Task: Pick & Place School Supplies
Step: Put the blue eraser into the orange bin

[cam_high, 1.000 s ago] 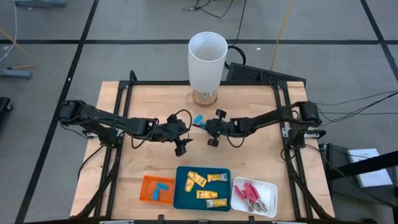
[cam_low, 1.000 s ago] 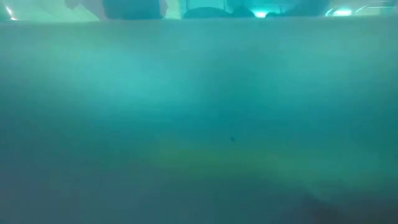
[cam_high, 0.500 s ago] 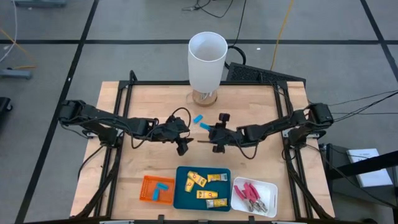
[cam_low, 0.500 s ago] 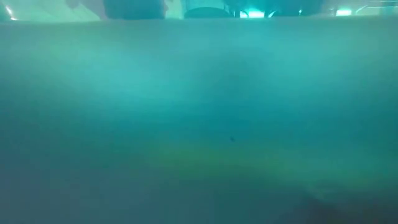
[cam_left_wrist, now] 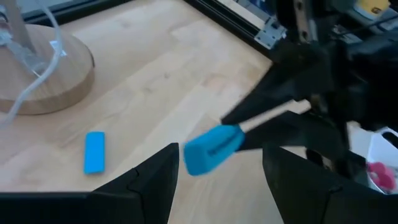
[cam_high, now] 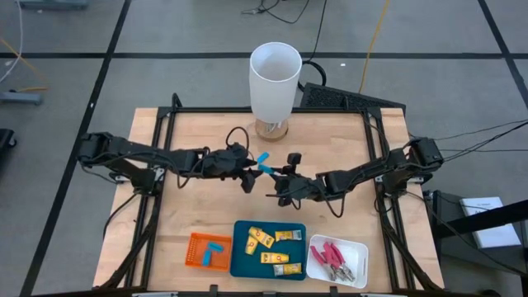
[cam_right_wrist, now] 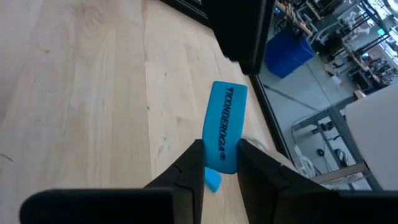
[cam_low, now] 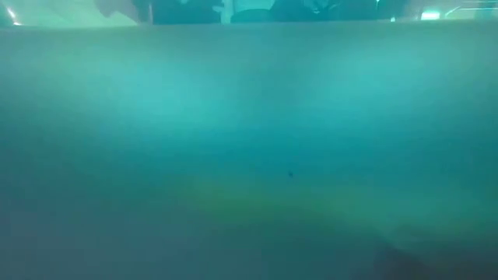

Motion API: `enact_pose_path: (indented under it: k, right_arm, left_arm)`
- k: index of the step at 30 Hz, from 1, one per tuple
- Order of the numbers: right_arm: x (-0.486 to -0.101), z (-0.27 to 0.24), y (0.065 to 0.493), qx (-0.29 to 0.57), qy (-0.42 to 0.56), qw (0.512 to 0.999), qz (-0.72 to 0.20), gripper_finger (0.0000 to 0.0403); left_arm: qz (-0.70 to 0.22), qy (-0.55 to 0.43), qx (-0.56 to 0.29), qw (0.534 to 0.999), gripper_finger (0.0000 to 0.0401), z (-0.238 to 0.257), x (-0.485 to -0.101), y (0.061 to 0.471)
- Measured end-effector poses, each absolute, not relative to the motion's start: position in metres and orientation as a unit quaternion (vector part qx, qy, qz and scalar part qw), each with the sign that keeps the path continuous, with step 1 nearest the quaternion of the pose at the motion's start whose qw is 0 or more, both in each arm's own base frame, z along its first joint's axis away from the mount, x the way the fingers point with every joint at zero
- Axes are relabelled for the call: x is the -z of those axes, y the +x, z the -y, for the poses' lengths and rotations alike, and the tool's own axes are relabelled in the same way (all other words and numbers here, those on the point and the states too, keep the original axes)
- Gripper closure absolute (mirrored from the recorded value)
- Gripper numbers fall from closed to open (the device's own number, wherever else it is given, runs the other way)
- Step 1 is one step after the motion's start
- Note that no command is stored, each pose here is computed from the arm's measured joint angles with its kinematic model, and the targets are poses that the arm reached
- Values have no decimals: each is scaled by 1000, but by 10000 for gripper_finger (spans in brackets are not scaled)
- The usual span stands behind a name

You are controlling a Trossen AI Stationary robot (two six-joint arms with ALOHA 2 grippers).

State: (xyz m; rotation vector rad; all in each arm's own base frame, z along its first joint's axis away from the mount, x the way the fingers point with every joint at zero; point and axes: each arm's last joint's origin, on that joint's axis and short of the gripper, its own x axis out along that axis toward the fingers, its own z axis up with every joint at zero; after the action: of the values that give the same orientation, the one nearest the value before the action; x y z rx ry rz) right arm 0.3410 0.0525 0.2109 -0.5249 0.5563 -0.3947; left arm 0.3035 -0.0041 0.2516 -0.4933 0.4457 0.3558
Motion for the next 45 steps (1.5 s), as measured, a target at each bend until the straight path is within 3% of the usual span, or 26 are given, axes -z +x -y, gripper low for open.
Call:
enact_pose_path:
  k: [11, 19, 33, 37, 45]
  right_arm:
    - [-216, -57, 343, 186, -258, 916, -245, 336]
    - [-220, -58, 345, 186, -267, 918, -228, 334]
    - [-227, -59, 346, 208, -286, 913, -204, 333]
    - [-226, -59, 346, 207, -286, 913, -205, 333]
    - [-225, -60, 346, 206, -282, 913, -209, 333]
  left_arm:
    - [-208, -254, -188, 926, 167, -4, -252, 304]
    - [-210, -267, -130, 931, 166, 0, -255, 306]
    - [-215, -252, -119, 936, 170, 1, -255, 306]
    - [-216, -251, -119, 936, 199, 1, -255, 306]
    - [-216, -244, -120, 938, 303, 0, -255, 306]
